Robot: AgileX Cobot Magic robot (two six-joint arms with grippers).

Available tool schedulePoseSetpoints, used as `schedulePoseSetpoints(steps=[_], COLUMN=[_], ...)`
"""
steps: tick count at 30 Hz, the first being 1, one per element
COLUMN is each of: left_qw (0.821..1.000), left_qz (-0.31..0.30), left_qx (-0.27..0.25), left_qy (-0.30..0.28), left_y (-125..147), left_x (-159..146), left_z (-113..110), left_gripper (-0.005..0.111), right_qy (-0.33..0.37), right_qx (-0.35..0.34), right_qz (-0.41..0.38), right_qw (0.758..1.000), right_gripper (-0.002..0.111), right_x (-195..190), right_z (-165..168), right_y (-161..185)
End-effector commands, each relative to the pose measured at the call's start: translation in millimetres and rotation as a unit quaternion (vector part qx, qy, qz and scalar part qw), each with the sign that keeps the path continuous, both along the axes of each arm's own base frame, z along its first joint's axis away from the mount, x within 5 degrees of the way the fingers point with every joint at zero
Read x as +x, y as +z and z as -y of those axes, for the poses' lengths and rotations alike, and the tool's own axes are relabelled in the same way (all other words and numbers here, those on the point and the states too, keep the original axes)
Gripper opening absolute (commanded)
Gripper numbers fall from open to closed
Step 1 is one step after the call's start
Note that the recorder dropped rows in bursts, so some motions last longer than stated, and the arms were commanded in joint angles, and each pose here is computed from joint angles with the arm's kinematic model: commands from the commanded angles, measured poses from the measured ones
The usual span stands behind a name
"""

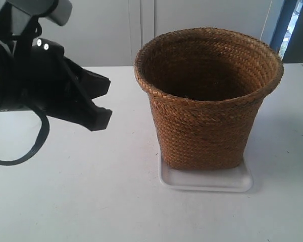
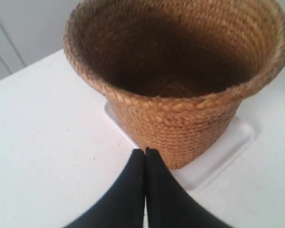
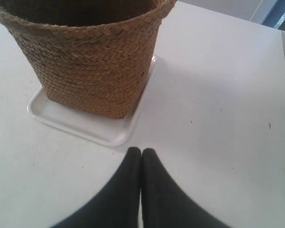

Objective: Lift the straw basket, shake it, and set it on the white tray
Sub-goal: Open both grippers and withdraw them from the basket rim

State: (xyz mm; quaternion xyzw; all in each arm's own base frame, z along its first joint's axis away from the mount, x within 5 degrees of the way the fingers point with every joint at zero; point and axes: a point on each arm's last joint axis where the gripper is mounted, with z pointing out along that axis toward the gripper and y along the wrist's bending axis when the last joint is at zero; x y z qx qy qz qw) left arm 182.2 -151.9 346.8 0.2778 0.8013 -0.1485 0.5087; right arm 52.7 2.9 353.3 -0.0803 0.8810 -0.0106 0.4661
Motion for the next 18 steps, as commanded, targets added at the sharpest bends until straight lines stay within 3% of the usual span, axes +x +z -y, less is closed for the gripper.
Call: schedulePoseSetpoints(steps=[1, 12, 16, 18], left_qw=[0.999, 1.000, 0.999, 0.998], left_qz=[-0.026, -0.024, 0.010, -0.011], left_qx=[0.016, 0.014, 0.033, -0.008], left_qy=[0.010, 0.009, 0.016, 0.054], left_y=[-6, -5, 2, 6], left_x=[-3, -3, -2, 0], left_z=[-3, -3, -14, -26], left_gripper=[0.000, 0.000, 0.000, 0.000], right_qy=[-0.004, -0.004, -0.004, -0.004], right_qx=[0.001, 0.001, 0.001, 0.001], right_qz=[-0.001, -0.001, -0.001, -0.001], right_qw=[1.000, 1.000, 1.000, 1.000], right_gripper=[0.000, 0.000, 0.000, 0.000], right_x=[-1, -1, -1, -1], right_z=[1, 1, 1, 1], right_y=[-1, -1, -1, -1])
